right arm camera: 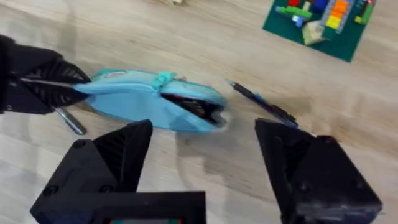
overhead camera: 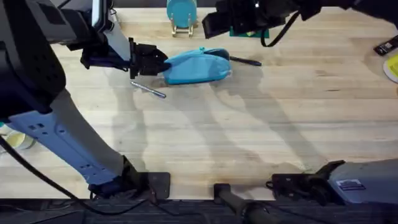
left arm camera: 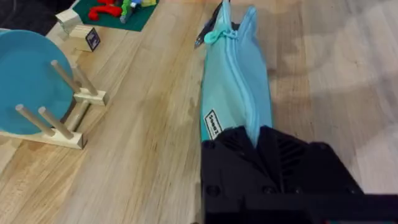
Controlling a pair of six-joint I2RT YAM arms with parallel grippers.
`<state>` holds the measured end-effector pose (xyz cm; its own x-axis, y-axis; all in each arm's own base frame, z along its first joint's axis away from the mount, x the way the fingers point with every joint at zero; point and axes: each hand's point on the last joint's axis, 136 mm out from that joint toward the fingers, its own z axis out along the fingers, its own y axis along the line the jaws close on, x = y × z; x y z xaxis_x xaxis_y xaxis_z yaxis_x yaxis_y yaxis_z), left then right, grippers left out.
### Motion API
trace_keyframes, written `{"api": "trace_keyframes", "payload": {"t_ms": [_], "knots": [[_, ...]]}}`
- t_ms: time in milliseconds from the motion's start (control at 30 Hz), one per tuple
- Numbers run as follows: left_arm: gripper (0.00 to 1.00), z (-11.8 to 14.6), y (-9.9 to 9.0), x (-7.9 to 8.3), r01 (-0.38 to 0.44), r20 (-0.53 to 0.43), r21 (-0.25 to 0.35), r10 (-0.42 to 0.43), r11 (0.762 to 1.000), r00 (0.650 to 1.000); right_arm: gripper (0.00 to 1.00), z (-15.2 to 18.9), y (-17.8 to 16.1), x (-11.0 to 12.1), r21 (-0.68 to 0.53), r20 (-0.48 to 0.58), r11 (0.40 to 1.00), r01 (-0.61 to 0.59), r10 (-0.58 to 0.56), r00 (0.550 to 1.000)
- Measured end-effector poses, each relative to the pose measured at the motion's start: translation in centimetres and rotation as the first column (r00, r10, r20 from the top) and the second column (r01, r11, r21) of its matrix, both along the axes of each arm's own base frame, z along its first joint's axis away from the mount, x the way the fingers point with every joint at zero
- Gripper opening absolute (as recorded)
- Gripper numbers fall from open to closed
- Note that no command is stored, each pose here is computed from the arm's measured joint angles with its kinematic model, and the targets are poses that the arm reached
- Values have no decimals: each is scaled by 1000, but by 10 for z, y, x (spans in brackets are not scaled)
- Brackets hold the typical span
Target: Unzip the bag, pick up the pens from the table one at a time and place them inside, then zip the bag closed.
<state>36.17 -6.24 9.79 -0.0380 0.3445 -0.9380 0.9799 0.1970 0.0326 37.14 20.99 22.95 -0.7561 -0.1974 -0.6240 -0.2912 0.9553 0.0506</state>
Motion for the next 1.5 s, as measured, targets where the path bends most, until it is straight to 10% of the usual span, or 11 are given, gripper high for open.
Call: {"api": "trace_keyframes", "payload": {"t_ms": [1100,1500], "knots": [[43,0,0,0,0,2,1,0,1000,1000,996,9,15,18,6,-7,1000,24,-24,1000],[42,0,0,0,0,2,2,0,1000,1000,996,-43,46,42,-21,-84,999,33,-35,996]]}}
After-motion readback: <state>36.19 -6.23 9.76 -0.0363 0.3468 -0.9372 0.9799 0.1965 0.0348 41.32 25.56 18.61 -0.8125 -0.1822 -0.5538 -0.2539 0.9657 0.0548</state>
